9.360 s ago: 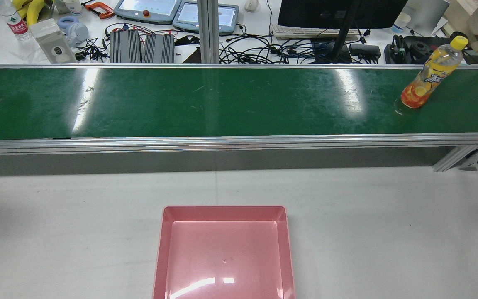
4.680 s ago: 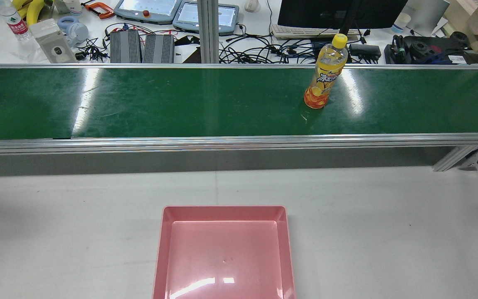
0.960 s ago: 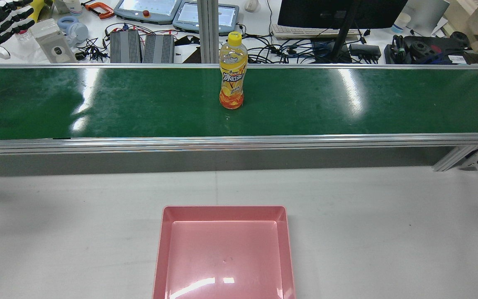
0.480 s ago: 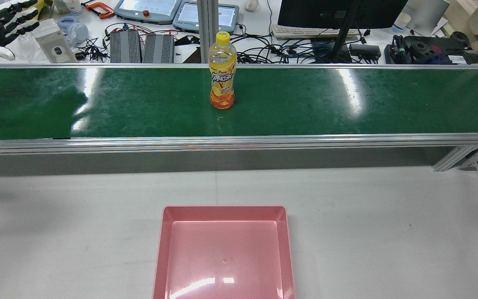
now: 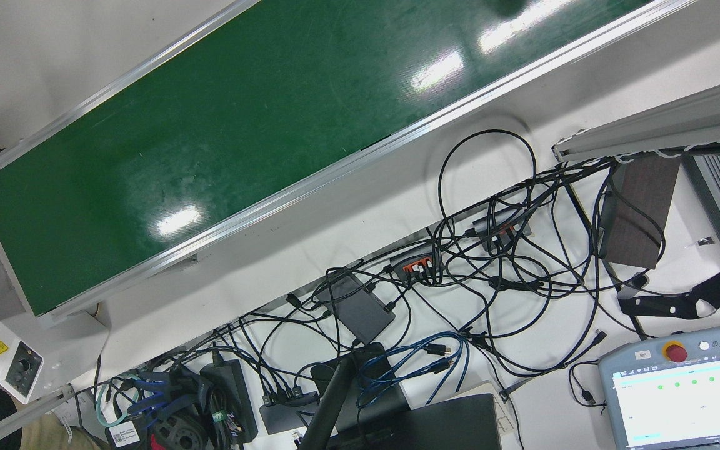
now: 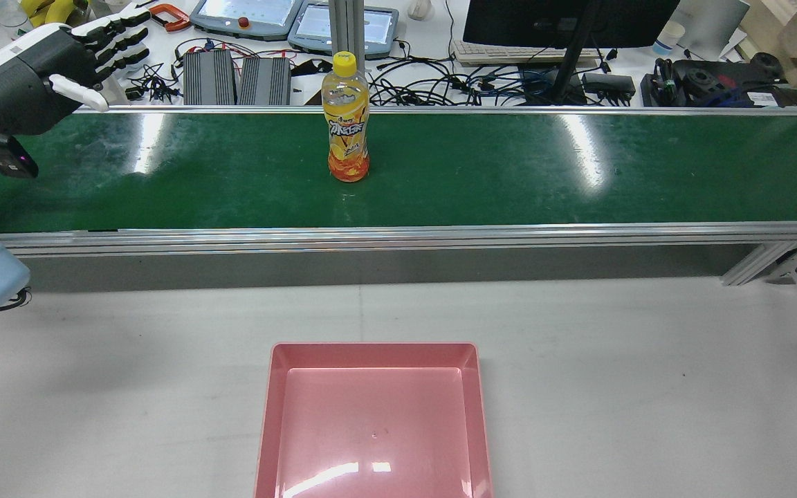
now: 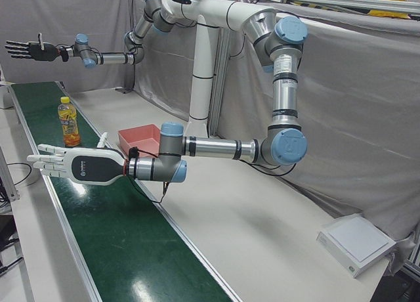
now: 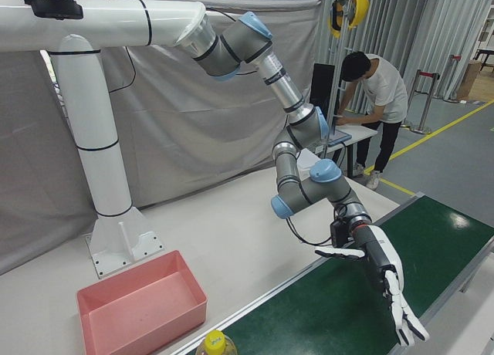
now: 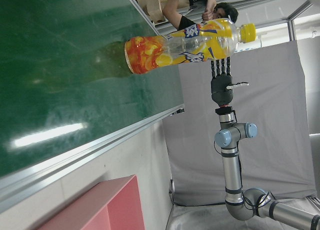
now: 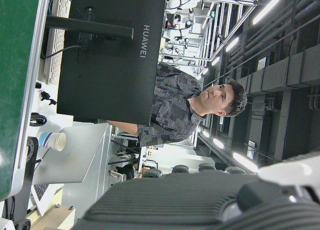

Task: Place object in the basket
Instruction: 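Move the left hand over the conveyor toward the juice bottle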

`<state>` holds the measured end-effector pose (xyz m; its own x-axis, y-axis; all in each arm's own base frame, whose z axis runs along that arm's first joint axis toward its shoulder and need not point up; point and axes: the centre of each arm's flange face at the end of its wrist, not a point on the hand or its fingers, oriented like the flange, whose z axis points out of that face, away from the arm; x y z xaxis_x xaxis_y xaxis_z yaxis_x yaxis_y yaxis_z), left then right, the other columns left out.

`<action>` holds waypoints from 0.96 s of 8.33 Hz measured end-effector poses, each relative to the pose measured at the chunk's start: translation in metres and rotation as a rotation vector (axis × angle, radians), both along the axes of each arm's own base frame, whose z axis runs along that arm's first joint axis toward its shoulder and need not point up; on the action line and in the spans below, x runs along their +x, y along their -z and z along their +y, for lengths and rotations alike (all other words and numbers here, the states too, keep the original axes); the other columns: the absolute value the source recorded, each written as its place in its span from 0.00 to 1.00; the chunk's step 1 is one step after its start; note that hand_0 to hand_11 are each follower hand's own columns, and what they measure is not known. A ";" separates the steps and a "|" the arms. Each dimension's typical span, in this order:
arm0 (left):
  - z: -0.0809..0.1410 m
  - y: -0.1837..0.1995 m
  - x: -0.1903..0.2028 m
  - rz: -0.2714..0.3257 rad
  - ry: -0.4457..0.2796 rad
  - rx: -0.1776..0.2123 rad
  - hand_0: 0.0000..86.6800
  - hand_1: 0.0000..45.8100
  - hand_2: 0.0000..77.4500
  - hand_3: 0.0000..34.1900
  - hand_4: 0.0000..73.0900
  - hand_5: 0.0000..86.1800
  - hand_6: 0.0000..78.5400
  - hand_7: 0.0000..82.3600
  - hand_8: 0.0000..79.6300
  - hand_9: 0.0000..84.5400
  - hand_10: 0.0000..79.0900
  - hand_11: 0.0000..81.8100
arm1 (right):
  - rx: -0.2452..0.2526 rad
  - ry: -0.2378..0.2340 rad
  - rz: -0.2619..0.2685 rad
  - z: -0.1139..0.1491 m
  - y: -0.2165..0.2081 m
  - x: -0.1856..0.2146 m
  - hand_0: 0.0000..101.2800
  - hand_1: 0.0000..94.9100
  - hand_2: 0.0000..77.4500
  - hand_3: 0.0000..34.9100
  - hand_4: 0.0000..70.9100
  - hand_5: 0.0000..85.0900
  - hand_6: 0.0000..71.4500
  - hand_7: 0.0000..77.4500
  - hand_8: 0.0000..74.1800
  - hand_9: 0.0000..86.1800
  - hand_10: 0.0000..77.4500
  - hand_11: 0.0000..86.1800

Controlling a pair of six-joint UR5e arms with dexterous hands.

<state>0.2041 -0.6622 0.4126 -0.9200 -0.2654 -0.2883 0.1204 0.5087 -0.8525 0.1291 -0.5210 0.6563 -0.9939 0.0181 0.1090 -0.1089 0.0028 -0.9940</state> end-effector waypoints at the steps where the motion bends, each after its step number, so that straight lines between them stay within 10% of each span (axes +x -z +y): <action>1: -0.002 0.014 0.011 0.002 -0.012 0.006 0.60 0.14 0.01 0.00 0.22 0.09 0.00 0.01 0.05 0.10 0.06 0.13 | 0.000 0.000 0.000 0.000 0.000 0.000 0.00 0.00 0.01 0.01 0.00 0.00 0.00 0.01 0.00 0.00 0.00 0.00; 8: -0.019 0.059 0.072 0.019 -0.072 0.036 0.60 0.14 0.01 0.00 0.20 0.09 0.00 0.01 0.03 0.07 0.08 0.12 | 0.000 0.000 0.000 0.000 0.000 0.000 0.00 0.00 0.01 0.01 0.00 0.00 0.00 0.01 0.00 0.00 0.00 0.00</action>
